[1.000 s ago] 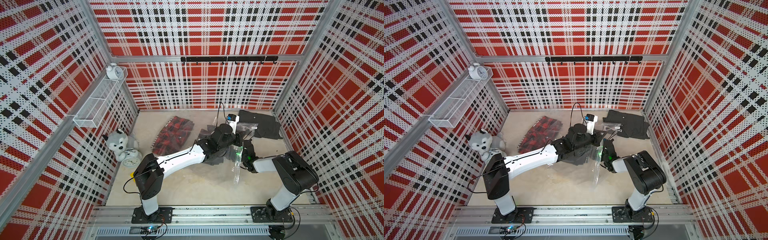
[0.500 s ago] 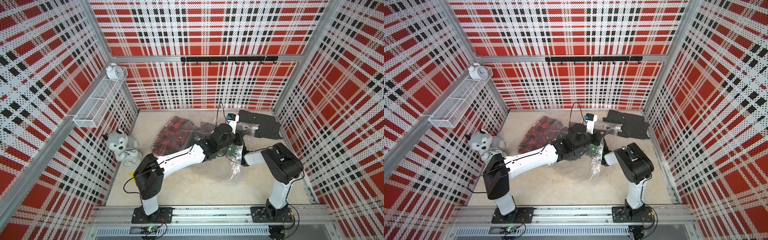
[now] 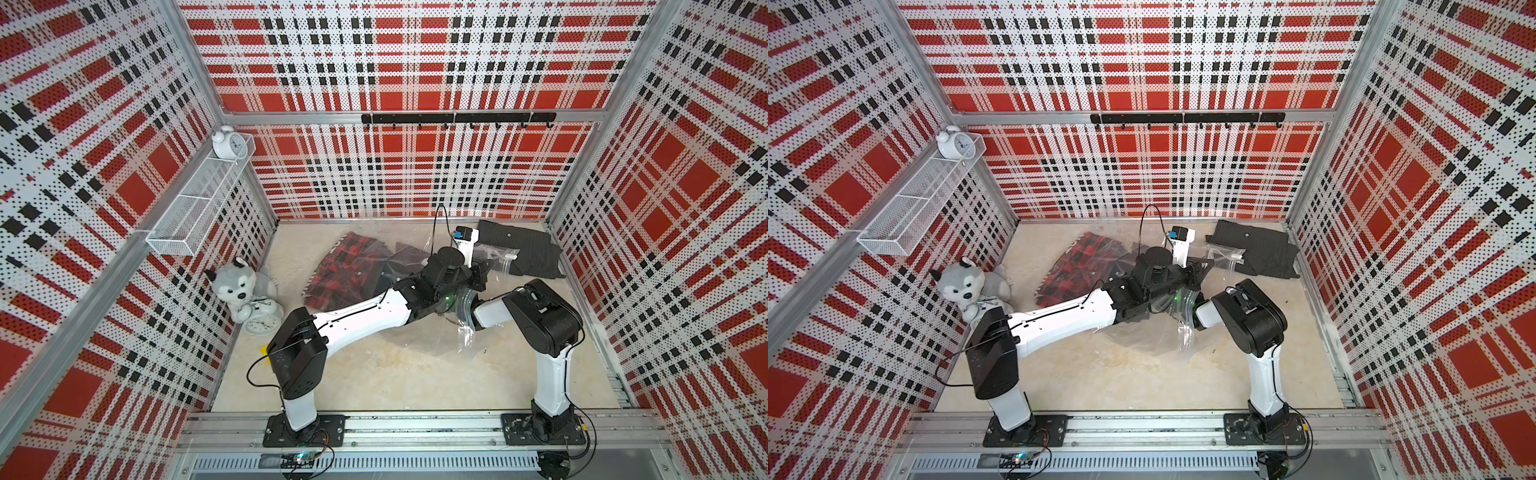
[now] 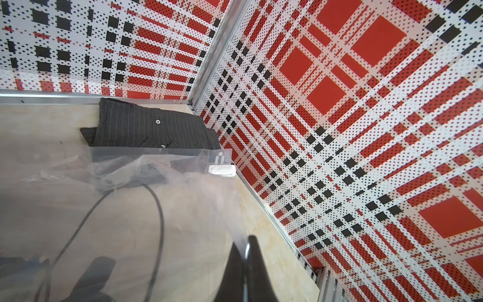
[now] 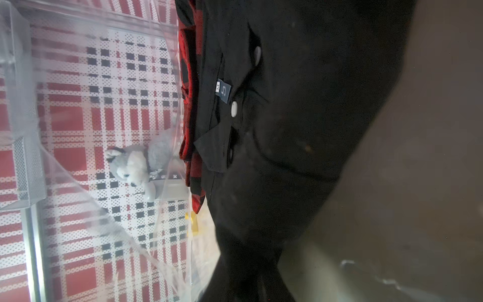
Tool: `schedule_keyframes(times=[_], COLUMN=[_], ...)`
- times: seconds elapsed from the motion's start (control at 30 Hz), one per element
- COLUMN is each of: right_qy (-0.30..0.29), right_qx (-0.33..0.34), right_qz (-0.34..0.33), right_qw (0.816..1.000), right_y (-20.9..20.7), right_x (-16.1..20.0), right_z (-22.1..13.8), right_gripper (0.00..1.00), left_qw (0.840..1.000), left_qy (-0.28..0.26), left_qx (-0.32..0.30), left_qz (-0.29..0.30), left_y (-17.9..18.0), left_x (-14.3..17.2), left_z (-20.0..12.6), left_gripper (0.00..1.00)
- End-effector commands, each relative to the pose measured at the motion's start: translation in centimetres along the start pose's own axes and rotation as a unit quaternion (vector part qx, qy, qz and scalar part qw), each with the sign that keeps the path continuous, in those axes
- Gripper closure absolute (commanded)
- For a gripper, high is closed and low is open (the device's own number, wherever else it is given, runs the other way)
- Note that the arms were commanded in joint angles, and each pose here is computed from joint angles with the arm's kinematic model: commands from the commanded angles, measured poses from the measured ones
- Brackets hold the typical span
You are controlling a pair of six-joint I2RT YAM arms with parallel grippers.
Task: Place the folded shirt into the vacuum bag
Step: Place the shirt in the vacuum bag.
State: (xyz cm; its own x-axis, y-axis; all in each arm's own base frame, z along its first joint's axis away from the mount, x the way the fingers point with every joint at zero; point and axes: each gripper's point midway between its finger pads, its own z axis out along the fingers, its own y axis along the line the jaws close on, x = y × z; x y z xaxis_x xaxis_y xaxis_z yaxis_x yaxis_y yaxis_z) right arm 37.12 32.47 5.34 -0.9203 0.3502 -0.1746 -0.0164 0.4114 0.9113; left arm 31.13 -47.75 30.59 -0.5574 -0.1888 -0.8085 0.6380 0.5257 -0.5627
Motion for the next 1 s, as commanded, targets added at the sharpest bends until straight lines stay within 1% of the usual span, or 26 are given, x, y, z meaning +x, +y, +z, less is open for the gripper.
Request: schedule_keyframes(times=[0.0, 0.23, 0.37, 0.43, 0.5, 0.67, 0.8, 0.97], right_qy=[-0.007, -0.001, 0.001, 0.000, -0.002, 0.001, 0.000, 0.002], right_qx=[-0.007, 0.001, -0.003, -0.004, -0.007, -0.014, -0.002, 0.033], right_qz=[-0.009, -0.015, -0.014, -0.017, -0.019, -0.025, -0.036, -0.050], right_qw=[1.000, 1.000, 1.000, 1.000, 1.000, 1.000, 0.999, 0.998], right_y=[0.7, 0.8, 0.9, 1.0, 1.1, 1.2, 1.2, 0.1], right_x=[-0.4, -1.7, -1.6, -1.4, -1.2, -0.1, 1.1, 2.8], right_z=[0.7, 2.5, 2.6, 2.1, 1.3, -1.0, -3.0, -5.6], right_gripper=[0.84, 0.84, 0.82, 0.77, 0.67, 0.47, 0.38, 0.33], left_qw=[0.998, 0.998, 0.998, 0.998, 0.998, 0.999, 0.999, 0.999], left_qy=[-0.036, -0.038, -0.041, -0.042, -0.044, -0.045, -0.048, -0.046], left_qx=[0.055, 0.060, 0.050, 0.043, 0.037, 0.026, 0.012, 0.002], left_qz=[0.001, -0.001, 0.000, 0.000, -0.004, -0.015, -0.022, -0.027], left_y=[-3.8, -4.2, -3.7, -3.2, -2.4, -0.6, 1.1, 2.6], left_x=[-2.5, -2.6, -2.5, -2.5, -2.5, -2.0, -1.9, -1.7], left_z=[-1.6, -1.9, -2.2, -2.2, -2.3, -2.2, -2.3, -2.3], left_gripper=[1.00, 1.00, 1.00, 1.00, 1.00, 1.00, 1.00, 1.00])
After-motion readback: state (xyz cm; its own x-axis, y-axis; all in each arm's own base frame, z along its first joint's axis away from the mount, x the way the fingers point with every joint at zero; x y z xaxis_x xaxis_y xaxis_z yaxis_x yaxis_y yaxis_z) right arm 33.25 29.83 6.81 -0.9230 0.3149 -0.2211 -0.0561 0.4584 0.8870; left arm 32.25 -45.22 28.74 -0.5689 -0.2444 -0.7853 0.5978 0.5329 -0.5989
